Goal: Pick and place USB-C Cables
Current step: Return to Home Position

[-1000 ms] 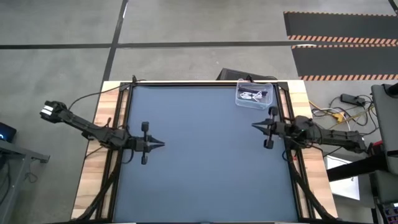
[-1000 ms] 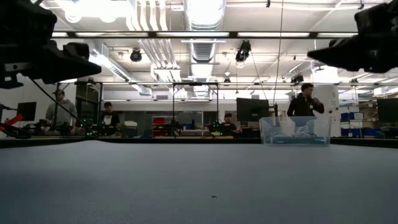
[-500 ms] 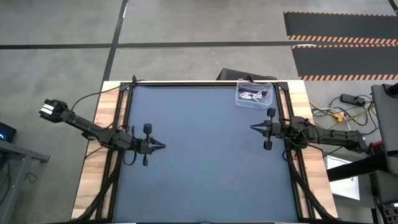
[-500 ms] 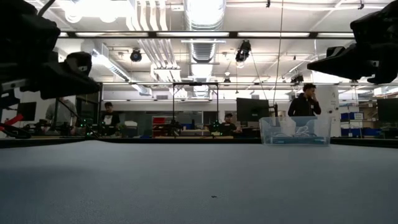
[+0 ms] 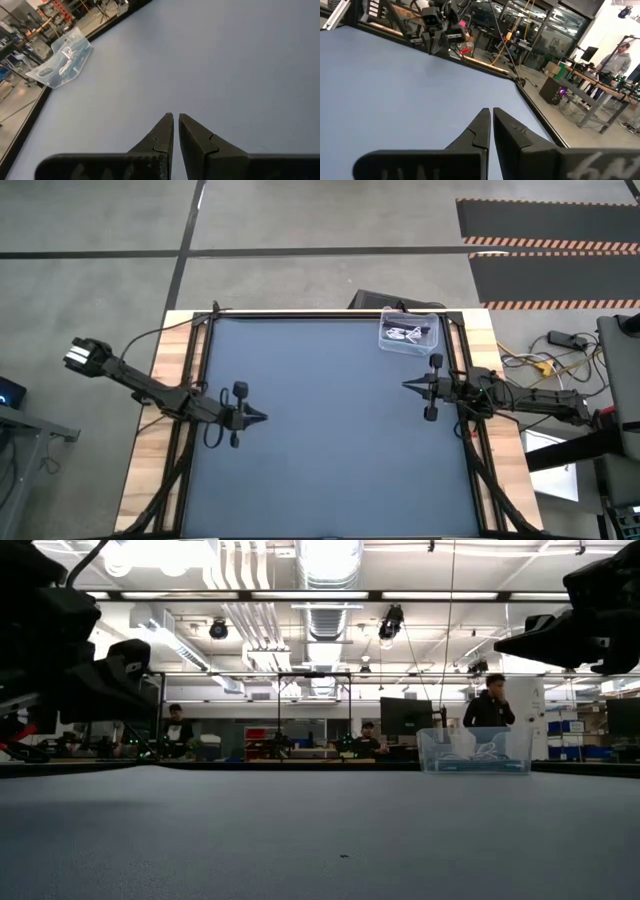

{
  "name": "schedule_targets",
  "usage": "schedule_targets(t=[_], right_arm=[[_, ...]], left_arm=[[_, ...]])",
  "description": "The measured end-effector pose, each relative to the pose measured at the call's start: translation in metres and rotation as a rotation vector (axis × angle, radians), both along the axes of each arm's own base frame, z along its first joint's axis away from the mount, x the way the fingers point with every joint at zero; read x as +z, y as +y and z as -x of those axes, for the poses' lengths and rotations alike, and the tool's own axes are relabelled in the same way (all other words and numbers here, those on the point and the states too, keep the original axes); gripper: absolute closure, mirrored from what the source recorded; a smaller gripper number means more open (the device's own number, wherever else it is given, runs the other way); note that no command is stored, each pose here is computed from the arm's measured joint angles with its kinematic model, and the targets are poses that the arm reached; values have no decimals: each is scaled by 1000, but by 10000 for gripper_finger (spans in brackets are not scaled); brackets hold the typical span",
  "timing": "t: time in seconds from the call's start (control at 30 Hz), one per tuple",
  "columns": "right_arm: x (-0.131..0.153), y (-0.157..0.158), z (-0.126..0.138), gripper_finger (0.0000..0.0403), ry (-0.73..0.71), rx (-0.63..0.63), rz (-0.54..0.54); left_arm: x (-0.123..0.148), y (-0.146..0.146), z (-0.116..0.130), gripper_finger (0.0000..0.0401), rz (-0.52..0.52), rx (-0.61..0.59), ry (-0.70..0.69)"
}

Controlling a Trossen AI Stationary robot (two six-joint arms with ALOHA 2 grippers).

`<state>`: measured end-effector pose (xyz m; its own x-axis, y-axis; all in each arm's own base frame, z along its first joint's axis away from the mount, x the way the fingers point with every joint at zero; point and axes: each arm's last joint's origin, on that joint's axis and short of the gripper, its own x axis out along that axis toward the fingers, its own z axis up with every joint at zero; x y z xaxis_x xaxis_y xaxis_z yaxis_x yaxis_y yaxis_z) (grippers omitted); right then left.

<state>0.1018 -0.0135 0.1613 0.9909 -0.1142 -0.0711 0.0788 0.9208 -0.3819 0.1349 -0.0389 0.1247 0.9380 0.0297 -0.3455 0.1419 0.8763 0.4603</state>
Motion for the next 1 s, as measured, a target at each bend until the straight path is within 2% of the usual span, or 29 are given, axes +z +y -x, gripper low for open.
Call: schedule_targets(t=[1.0], right_arm=[[0,0,0,392,-2,1,0]], left_arm=[[-22,-1,-2,388,-62,0,167]])
